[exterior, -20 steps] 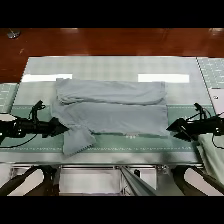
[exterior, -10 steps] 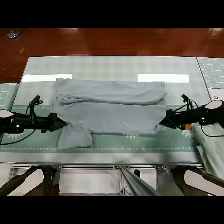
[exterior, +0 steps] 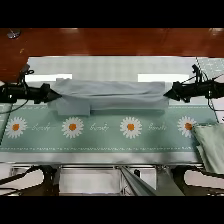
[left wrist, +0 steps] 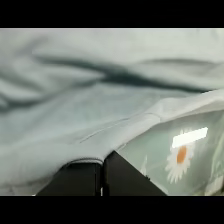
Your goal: Fold the shirts.
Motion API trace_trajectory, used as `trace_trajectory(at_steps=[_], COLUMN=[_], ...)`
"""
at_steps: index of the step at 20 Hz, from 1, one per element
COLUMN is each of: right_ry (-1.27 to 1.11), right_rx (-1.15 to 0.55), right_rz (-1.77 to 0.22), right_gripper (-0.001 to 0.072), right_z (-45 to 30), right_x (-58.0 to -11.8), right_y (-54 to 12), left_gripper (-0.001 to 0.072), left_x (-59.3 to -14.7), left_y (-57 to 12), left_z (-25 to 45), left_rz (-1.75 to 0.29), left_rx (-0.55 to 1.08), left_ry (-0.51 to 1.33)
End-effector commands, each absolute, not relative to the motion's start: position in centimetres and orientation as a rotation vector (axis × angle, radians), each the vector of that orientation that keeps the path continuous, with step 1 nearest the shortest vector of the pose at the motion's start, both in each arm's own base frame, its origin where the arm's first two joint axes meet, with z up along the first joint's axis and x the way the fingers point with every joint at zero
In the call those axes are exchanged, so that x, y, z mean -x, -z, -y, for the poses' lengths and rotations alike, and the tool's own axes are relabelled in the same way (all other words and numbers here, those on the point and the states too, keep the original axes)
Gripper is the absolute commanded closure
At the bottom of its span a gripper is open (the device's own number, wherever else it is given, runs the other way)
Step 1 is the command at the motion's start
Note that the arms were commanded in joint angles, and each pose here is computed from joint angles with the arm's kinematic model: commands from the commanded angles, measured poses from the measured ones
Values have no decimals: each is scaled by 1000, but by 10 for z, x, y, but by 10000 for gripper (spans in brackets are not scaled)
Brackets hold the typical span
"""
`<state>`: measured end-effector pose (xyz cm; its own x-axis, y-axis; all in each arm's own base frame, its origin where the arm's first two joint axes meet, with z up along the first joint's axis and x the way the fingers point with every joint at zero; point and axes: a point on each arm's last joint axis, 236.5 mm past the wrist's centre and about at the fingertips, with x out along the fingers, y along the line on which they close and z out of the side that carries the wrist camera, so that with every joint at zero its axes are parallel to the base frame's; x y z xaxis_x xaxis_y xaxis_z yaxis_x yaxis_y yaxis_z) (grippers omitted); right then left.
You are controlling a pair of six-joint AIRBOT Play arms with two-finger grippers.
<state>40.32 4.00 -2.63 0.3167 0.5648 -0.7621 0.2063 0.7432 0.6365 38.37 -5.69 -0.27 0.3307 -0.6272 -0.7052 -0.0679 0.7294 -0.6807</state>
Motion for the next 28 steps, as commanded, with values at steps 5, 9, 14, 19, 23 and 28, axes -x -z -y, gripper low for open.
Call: trace_trajectory(at_steps=[5,9,14,19,23,28], right_ry=[-302,-305,-241,-129,-226,-354], right_rx=[-862,-873,-840,-805,-797,-782], right_rz=[-1144,-1197,-1227,-1419,-1507,-1496], right_gripper=[686,348,96,96,96,623], right_z=[-36,-46,13,45,-7,-69], right_x=[-494,-499,-477,-433,-433,-445], right_y=[19,49,48,83,105,100], left_gripper=[687,229,6,6,6,61], left_x=[-489,-496,-440,-411,-410,-372], left_y=[24,48,54,28,-9,-15], left_z=[66,78,-12,-55,9,114], left_rz=[-1212,-1255,-1517,-1388,-1107,-1140], left_rx=[745,753,621,548,529,409], left_ry=[383,389,179,82,207,471])
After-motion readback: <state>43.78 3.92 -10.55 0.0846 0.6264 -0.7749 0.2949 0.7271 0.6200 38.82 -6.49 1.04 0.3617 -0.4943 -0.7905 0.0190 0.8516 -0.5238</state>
